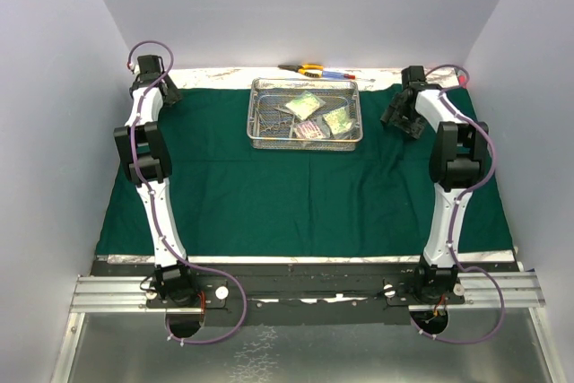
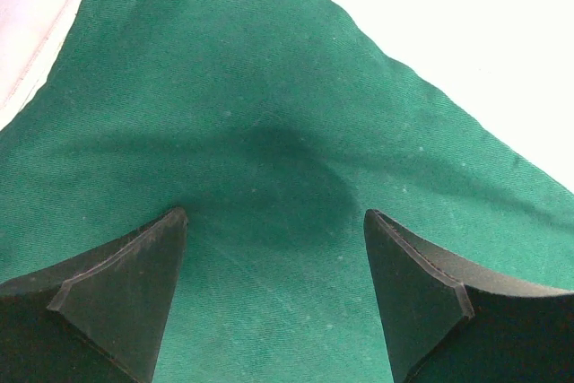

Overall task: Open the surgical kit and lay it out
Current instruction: Smooth out the surgical kit at the center of the board.

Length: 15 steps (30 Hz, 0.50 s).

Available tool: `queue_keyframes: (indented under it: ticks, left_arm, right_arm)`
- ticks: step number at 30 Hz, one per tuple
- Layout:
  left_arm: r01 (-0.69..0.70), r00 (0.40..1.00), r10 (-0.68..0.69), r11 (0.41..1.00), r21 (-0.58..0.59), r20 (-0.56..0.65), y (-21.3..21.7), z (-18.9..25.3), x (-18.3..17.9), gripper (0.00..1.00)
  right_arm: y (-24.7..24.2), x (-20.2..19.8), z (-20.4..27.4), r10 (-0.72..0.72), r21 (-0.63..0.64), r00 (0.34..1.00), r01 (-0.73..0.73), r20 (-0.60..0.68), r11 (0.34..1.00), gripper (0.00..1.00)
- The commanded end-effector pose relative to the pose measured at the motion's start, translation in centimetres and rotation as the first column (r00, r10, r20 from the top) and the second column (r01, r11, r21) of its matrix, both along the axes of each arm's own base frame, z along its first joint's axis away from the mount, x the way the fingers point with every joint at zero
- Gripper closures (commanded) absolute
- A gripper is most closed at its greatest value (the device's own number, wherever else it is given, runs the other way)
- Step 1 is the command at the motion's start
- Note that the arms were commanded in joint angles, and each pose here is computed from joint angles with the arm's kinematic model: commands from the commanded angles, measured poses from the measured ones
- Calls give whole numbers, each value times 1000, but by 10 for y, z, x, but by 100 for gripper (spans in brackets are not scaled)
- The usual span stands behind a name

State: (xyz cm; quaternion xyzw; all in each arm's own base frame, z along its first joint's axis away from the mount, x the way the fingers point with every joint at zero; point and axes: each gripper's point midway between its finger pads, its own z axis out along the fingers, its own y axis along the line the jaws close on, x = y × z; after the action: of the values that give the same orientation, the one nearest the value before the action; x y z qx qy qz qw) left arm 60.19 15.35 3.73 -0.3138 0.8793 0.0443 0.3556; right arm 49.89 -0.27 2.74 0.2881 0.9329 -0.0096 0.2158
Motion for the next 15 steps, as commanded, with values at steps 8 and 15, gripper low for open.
queue_keyframes:
  ticks: [8,15]
  left_arm:
    - [-8,985,1,999,-39,-174,8,-60,-33,18]
    - [5,985,-14,999,-53,-171,6,-60,-33,18]
  right_arm:
    - [-53,-47,48,-103,-126,995,103,4,987,14]
    - [-74,-101,19,-223,-88,973,218,-55,972,31]
